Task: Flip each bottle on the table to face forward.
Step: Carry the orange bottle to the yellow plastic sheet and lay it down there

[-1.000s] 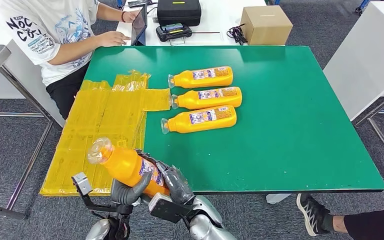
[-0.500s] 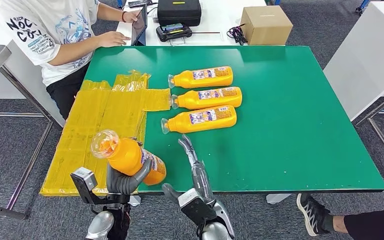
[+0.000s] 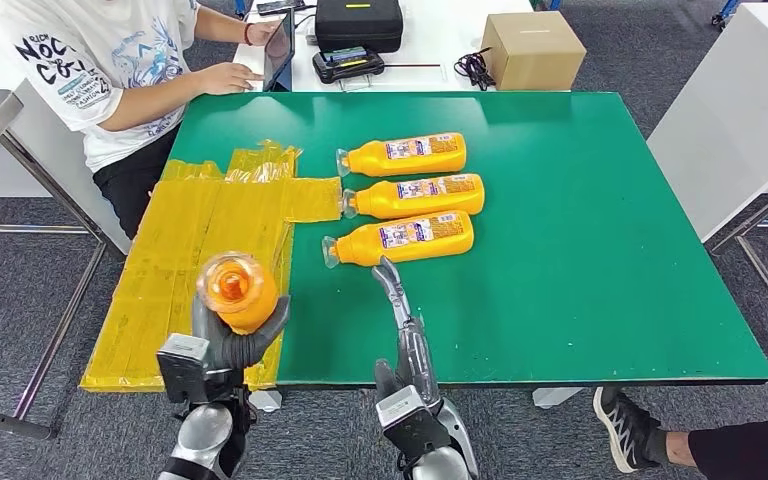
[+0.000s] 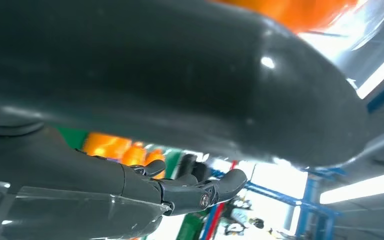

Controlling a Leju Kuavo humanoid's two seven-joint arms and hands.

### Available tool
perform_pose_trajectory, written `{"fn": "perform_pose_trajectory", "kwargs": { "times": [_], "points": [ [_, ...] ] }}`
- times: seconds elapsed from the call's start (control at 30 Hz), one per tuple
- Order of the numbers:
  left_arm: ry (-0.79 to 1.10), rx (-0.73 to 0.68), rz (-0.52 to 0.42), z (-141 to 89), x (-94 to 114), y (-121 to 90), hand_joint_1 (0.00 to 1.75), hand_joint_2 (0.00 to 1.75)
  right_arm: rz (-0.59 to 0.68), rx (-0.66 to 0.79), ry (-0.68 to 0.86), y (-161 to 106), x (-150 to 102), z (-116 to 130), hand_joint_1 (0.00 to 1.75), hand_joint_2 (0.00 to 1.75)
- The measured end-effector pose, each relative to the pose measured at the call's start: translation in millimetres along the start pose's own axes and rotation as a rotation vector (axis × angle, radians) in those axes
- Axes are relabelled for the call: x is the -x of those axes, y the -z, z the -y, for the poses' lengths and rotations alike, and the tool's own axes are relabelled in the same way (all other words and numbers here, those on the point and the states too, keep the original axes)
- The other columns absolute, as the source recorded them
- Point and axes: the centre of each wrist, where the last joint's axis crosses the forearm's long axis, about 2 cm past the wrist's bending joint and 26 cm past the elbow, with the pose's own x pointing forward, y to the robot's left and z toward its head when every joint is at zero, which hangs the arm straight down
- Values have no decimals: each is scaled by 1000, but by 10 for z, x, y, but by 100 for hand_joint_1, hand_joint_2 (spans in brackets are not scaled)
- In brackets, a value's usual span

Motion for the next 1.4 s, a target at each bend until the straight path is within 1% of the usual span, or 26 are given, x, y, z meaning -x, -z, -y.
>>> {"fn": "perform_pose_trajectory", "kwargs": {
  "times": [0.07,0.17,0.27,0.37,0.43,0.57,0.67,0.7,0.77,0.83,0.97,1.1,1.27,1.4],
  "points": [
    [248,10,155,-80,-5,208,175,175,27,6,33,66,-50,0,0,0],
    [524,71,321,-199,11,499,175,175,63,2,73,157,-112,-11,0,0],
    [782,155,422,-334,68,747,175,175,82,-14,109,218,-151,-27,0,0],
    [972,217,443,-463,161,931,175,175,90,-32,133,254,-180,-39,0,0],
    [1027,231,432,-532,217,1005,175,175,94,-37,139,268,-192,-40,0,0],
    [1066,241,404,-609,293,1084,175,175,100,-40,144,287,-208,-40,0,0],
    [1101,279,355,-658,391,1142,175,175,104,-53,154,295,-216,-42,0,0],
    [1097,308,323,-682,440,1163,175,175,104,-59,159,296,-218,-43,0,0],
    [1056,385,228,-739,555,1187,175,175,105,-72,169,296,-221,-45,0,0],
    [1013,449,142,-807,661,1178,175,175,106,-85,177,291,-220,-46,0,0],
    [987,520,48,-911,785,1171,175,175,107,-101,188,287,-220,-49,0,0],
    [942,564,-43,-980,862,1156,175,175,106,-115,198,287,-219,-54,0,0],
    [942,579,-95,-1023,933,1086,175,175,99,-123,208,279,-206,-59,0,0],
    [963,595,-105,-1019,965,1032,175,175,94,-125,217,271,-197,-63,0,0]
  ]
}}
